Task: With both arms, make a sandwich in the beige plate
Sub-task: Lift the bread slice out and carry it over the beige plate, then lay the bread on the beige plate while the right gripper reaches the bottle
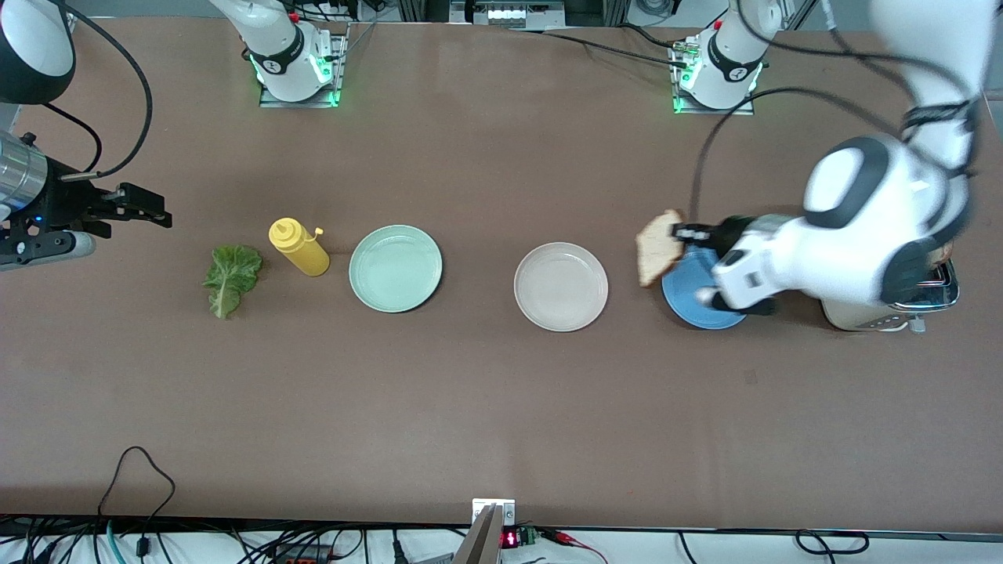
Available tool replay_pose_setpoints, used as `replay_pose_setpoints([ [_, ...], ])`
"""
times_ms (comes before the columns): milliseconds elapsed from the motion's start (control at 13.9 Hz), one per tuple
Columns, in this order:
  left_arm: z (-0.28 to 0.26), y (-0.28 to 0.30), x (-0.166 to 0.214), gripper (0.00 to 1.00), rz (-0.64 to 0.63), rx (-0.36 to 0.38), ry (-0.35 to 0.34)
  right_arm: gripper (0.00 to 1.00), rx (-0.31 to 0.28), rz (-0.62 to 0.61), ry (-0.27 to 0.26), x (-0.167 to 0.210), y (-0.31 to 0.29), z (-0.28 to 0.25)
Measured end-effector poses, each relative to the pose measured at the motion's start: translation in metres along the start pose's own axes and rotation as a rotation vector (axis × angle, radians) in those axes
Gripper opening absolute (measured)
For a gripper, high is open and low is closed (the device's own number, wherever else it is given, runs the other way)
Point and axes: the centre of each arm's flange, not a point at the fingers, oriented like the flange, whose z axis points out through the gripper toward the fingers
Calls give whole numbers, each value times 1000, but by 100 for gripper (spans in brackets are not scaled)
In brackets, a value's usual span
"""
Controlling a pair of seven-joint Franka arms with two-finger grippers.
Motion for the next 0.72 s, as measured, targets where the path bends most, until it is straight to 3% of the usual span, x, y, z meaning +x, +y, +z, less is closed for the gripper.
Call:
replay_pose_setpoints([
  [288, 70, 24, 46, 8, -10, -88, 34, 100, 3, -6, -5, 7, -1, 10],
  [720, 120, 37, 70, 8, -15, -98, 66, 100, 18, -1, -56, 19, 6, 41],
])
